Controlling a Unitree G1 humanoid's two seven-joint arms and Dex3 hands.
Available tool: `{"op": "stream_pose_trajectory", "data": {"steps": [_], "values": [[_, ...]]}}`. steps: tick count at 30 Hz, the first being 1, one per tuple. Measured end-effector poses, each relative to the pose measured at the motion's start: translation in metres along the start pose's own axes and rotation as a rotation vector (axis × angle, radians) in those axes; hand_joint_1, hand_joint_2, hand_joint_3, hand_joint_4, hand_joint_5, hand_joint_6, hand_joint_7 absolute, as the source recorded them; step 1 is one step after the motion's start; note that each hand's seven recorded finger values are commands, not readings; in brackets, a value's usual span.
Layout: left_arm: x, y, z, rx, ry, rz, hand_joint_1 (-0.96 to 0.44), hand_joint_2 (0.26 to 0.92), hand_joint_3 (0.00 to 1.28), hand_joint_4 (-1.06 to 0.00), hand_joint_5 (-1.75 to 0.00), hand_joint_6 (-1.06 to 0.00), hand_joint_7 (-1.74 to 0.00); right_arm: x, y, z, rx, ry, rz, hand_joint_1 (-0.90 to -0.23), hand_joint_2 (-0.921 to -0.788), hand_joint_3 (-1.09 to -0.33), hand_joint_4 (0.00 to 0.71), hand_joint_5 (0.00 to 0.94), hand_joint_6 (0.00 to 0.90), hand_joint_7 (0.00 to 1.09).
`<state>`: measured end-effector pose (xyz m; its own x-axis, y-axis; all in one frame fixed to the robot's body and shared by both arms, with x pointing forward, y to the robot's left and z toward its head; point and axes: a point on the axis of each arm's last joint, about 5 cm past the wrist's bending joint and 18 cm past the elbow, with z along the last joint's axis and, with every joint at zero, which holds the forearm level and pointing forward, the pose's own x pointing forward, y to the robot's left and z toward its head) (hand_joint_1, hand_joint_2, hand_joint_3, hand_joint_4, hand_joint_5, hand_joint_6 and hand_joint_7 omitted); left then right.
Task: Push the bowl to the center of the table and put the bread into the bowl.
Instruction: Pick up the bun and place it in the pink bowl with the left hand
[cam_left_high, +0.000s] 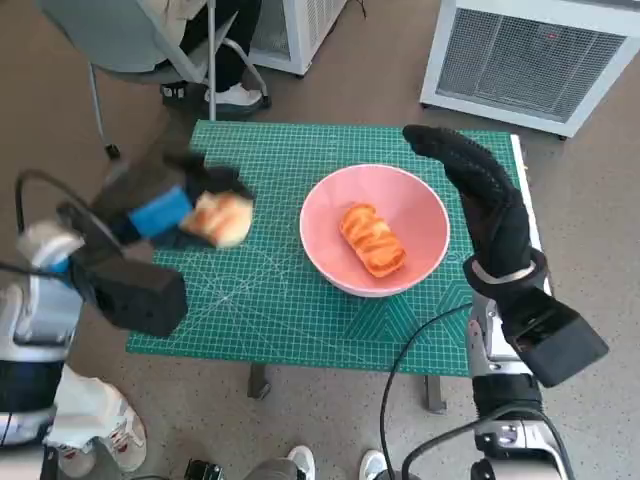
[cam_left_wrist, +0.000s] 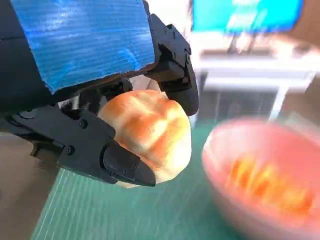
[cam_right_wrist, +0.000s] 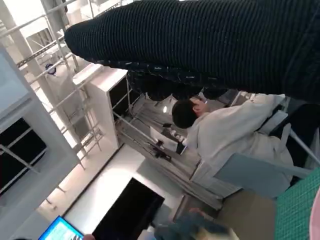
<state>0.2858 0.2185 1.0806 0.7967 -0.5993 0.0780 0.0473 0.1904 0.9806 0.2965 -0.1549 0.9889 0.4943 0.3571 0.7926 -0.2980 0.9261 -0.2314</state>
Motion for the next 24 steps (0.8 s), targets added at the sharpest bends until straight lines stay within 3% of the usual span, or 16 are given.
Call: {"op": "stream_pose_trajectory", "data": {"steps": [7, 15, 22, 24], "values": [[0.033, 0.008, 0.021, 0.018, -0.139, 0.052, 0.00, 0.920, 0.14, -0.57, -1.14, -0.60, -1.33, 0.0002, 0.000, 0.000, 0.001, 0.000, 0.011, -0.592, -0.921, -0.841, 0.071, 0.574, -0.001, 0.76], [0.067, -0.006, 0.033, -0.012, -0.226, -0.005, 0.00, 0.921, 0.13, -0.58, -1.10, -0.62, -1.35, -0.0002, -0.002, 0.000, 0.007, -0.002, 0.007, -0.588, -0.921, -0.836, 0.067, 0.582, -0.001, 0.76], [0.089, -0.027, 0.036, -0.048, -0.241, -0.083, 0.00, 0.921, 0.16, -0.54, -1.17, -0.59, -1.36, -0.0007, -0.004, 0.001, 0.016, -0.006, -0.007, -0.590, -0.921, -0.826, 0.070, 0.579, -0.001, 0.76], [0.093, -0.033, 0.035, -0.064, -0.231, -0.110, 0.00, 0.921, 0.22, -0.45, -1.28, -0.52, -1.41, -0.0008, -0.004, 0.001, 0.015, -0.006, -0.008, -0.589, -0.921, -0.825, 0.072, 0.576, -0.001, 0.76]]}}
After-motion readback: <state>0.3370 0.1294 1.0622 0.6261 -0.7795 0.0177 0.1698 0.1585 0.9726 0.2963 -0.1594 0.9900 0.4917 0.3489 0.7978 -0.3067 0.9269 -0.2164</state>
